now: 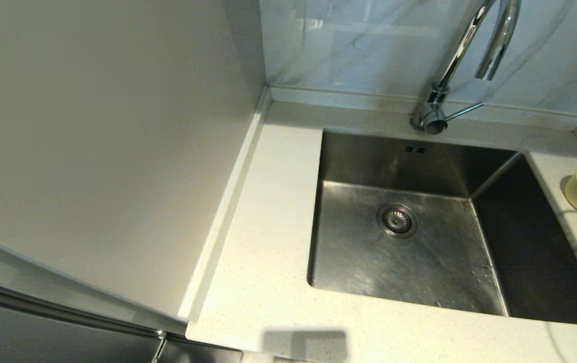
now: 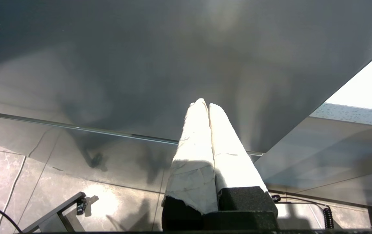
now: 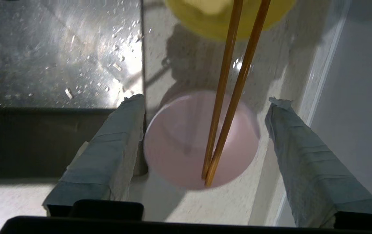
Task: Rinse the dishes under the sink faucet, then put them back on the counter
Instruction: Put the chopsticks into the sink
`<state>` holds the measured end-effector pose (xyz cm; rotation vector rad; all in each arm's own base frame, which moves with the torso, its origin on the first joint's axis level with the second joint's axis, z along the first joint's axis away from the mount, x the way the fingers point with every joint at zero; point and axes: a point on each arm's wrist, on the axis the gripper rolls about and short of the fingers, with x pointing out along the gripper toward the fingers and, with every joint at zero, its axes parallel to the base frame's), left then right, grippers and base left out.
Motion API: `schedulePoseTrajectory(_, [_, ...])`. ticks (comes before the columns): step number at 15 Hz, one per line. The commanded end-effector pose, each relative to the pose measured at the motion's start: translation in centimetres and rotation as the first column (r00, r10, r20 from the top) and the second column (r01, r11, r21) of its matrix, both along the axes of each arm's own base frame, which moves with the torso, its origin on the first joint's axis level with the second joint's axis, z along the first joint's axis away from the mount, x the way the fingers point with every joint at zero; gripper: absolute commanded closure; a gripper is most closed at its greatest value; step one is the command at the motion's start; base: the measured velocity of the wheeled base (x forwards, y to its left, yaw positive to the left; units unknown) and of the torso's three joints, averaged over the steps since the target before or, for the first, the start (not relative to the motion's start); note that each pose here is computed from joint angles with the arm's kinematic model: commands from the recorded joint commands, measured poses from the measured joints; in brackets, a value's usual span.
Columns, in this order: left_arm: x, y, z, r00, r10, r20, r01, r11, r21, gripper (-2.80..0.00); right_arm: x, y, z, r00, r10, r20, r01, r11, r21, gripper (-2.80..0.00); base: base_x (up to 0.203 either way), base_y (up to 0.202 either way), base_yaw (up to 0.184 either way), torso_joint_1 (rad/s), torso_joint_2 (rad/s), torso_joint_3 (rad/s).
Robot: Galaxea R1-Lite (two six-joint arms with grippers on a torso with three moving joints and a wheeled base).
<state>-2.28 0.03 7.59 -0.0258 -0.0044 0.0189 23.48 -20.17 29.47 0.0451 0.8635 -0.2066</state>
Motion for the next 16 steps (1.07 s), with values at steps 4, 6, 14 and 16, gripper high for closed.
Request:
schedulePoseTrajectory(4, [0.0,0.0,0.0,1.0,0.001,0.004,-0.001,1.0,0.0,0.0,2.7,-1.2,-2.1,1.0,0.005,-0.028,-0.006,0.999,-0.037,-2.8,0.0,0.0,0.0,0.0,0.0,0.0])
schedulePoseTrajectory(6, [0.0,0.0,0.0,1.0,0.001,0.004,-0.001,1.0,0.0,0.0,3.0,-1.5,-2.6,0.998,-0.004,-0.06,0.001,0.999,-0.053,-2.8,0.0,0.0,0.0,0.0,0.0,0.0])
schedulePoseTrajectory(14, [0.0,0.0,0.0,1.0,0.001,0.004,-0.001,1.0,0.0,0.0,3.5,-1.8,-4.7,0.992,-0.005,-0.124,0.003,1.0,-0.015,-2.8,0.0,0.0,0.0,0.0,0.0,0.0])
schedulePoseTrajectory(16, [0.0,0.0,0.0,1.0,0.001,0.004,-0.001,1.0,0.0,0.0,3.7,-2.0,-5.0,0.992,-0.003,-0.129,0.001,1.0,-0.01,-2.8,0.0,0.0,0.0,0.0,0.0,0.0])
